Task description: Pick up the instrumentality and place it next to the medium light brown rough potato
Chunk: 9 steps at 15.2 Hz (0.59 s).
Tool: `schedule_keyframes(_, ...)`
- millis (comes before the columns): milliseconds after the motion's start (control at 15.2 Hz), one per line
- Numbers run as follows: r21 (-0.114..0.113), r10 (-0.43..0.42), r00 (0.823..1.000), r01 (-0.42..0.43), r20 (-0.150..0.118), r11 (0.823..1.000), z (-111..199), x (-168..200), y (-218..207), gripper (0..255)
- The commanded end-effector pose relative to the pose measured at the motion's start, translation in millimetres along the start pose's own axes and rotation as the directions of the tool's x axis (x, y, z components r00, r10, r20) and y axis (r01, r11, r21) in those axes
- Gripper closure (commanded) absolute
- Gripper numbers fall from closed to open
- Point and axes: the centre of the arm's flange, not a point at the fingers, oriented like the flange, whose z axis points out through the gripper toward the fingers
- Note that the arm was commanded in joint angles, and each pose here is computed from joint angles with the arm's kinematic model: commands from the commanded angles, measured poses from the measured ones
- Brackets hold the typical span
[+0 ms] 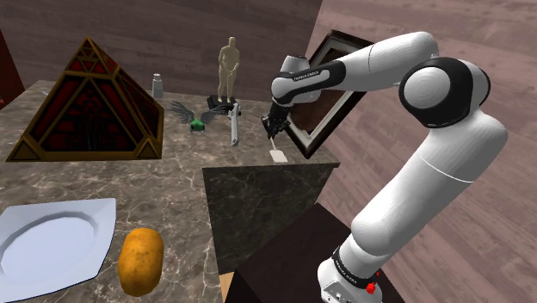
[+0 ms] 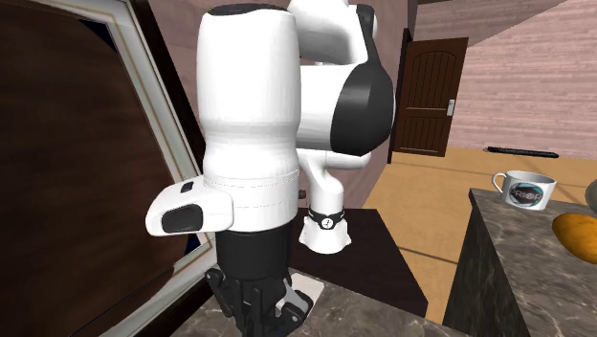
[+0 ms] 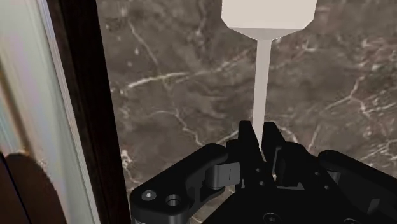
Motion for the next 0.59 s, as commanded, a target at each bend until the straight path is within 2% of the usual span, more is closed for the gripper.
schedule_keyframes(0, 0.000, 0.000, 1.000, 0.000, 0.000, 1.000, -9.9, 0.6, -1.0, 255)
schedule_keyframes(528, 0.000, 0.000, 1.000, 0.000, 0.000, 1.000, -52.1, 3.4, -1.0, 255)
